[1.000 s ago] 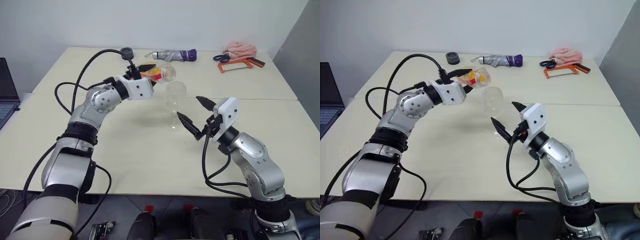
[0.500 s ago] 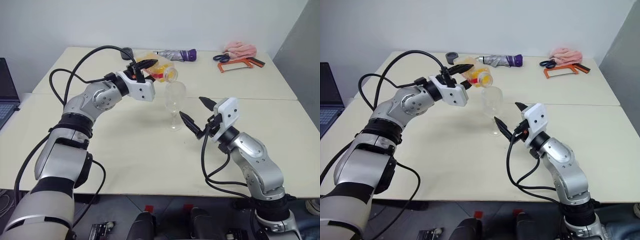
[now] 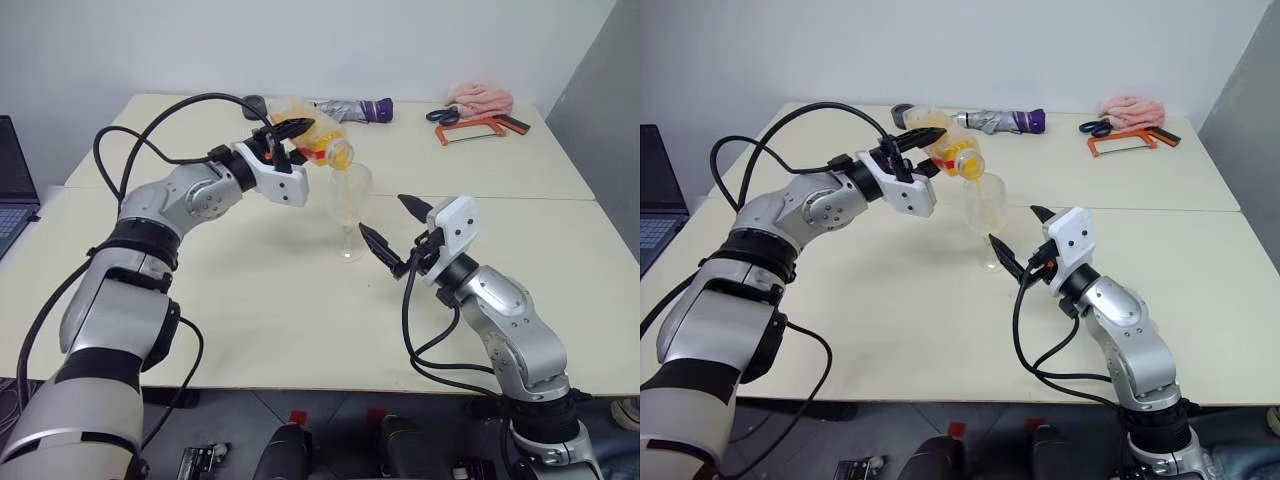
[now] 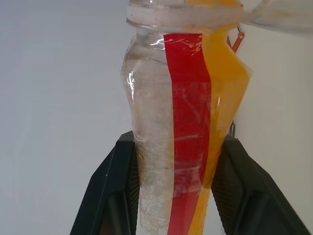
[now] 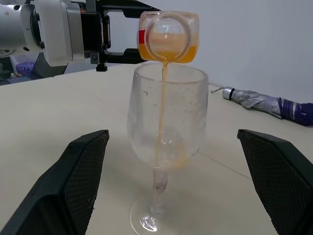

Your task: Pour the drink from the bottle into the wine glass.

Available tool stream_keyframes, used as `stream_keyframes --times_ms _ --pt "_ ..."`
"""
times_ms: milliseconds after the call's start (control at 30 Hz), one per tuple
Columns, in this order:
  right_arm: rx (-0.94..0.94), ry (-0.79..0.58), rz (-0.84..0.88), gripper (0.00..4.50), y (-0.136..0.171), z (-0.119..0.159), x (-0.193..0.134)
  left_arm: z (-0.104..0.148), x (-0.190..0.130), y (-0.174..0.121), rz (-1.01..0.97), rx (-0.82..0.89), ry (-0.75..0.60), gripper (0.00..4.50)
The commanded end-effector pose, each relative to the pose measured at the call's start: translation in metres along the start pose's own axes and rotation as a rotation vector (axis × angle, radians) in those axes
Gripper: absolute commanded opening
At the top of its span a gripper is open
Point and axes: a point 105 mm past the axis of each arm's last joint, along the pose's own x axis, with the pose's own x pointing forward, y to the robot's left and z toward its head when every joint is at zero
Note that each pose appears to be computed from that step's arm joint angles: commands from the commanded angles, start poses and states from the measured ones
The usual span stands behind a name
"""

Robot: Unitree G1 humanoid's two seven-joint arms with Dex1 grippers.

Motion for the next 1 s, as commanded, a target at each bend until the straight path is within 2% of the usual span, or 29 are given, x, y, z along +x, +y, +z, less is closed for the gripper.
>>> stream_keyframes --times_ms 33,267,533,833,1000 --pt "-0.030 -0.049 0.005 4.50 0.003 0.009 -0.004 0.002 0.004 0.030 0.077 0.059 -0.019 1.66" --pt "-0.016 -0.096 0.005 4.50 0.007 0.012 -0.013 0.002 0.006 0.033 0.079 0.080 -0.022 1.66" --pt "-0.027 -0.130 0.007 4.50 0.007 0.029 -0.024 -0.001 0.006 0.036 0.082 0.093 -0.013 1.66" --pt "-0.042 -0.097 0.046 4.50 0.012 0.034 -0.034 -0.002 0.007 0.035 0.079 0.101 -0.008 1.66" --pt "-0.074 -0.068 0.058 4.50 0.003 0.035 -0.040 -0.002 0.007 0.034 0.077 0.103 -0.008 1.66"
